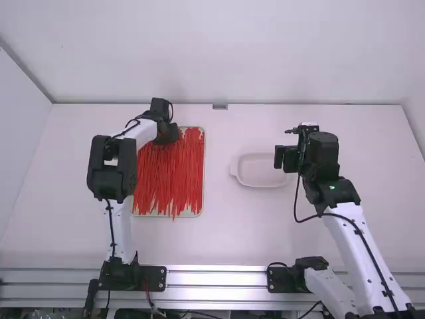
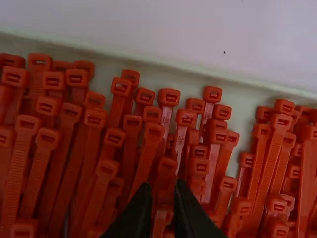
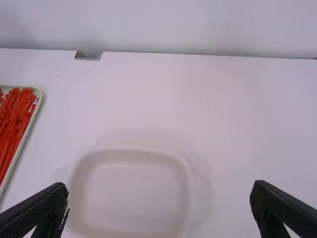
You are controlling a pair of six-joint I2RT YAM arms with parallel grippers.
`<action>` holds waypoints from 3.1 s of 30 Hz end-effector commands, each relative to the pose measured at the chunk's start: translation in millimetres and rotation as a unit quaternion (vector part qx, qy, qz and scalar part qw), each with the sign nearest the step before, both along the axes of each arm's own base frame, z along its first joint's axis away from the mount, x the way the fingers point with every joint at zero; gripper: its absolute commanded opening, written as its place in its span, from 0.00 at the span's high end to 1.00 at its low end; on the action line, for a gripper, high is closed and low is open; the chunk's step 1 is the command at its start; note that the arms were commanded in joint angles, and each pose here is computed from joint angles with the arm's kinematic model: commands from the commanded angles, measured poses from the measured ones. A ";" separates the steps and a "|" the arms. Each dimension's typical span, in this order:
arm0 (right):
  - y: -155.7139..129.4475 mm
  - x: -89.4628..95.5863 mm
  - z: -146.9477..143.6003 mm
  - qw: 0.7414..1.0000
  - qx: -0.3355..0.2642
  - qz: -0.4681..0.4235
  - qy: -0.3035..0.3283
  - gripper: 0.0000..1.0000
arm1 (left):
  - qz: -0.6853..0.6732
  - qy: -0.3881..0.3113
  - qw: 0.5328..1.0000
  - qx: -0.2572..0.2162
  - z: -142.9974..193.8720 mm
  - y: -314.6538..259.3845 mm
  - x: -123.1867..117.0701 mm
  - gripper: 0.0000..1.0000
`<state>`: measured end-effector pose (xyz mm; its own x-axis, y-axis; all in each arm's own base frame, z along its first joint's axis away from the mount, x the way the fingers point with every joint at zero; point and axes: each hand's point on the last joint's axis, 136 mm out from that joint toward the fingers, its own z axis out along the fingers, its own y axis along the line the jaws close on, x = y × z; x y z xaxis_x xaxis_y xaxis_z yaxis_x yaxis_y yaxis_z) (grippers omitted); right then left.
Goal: Fasten the cable tie
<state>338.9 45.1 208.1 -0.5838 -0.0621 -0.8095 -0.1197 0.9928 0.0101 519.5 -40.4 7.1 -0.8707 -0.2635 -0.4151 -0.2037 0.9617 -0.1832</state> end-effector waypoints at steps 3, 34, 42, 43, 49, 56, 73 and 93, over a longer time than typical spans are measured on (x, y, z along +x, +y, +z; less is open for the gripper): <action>2.4 4.3 14.5 1.000 0.002 0.002 -0.016 0.02 | 0.005 0.013 1.000 0.001 -10.0 2.9 -5.0 0.87; 2.9 3.8 14.0 1.000 0.002 0.003 -0.015 0.02 | 0.022 0.013 1.000 -0.002 -9.8 11.3 -4.0 0.96; 2.9 3.8 14.0 1.000 0.002 0.003 -0.015 0.02 | 0.020 0.013 1.000 -0.002 -9.8 8.4 -4.1 0.98; 3.0 3.8 14.0 1.000 0.002 0.003 -0.015 0.02 | 0.020 0.013 1.000 -0.002 -9.8 8.3 -4.2 0.99; 3.1 3.8 14.0 1.000 0.002 0.003 -0.015 0.02 | 0.020 0.013 1.000 -0.002 -9.8 8.3 -4.1 0.99; 3.3 4.3 14.7 1.000 0.002 0.003 -0.017 0.02 | 0.022 0.011 1.000 -0.003 -8.2 11.3 -2.8 0.99; 3.6 4.6 15.2 1.000 0.003 0.004 -0.018 0.02 | 0.021 0.002 1.000 0.000 54.5 12.2 18.7 0.99; 3.7 4.5 15.2 1.000 0.003 0.004 -0.018 0.02 | 0.022 -0.005 1.000 0.002 91.6 13.3 22.5 0.99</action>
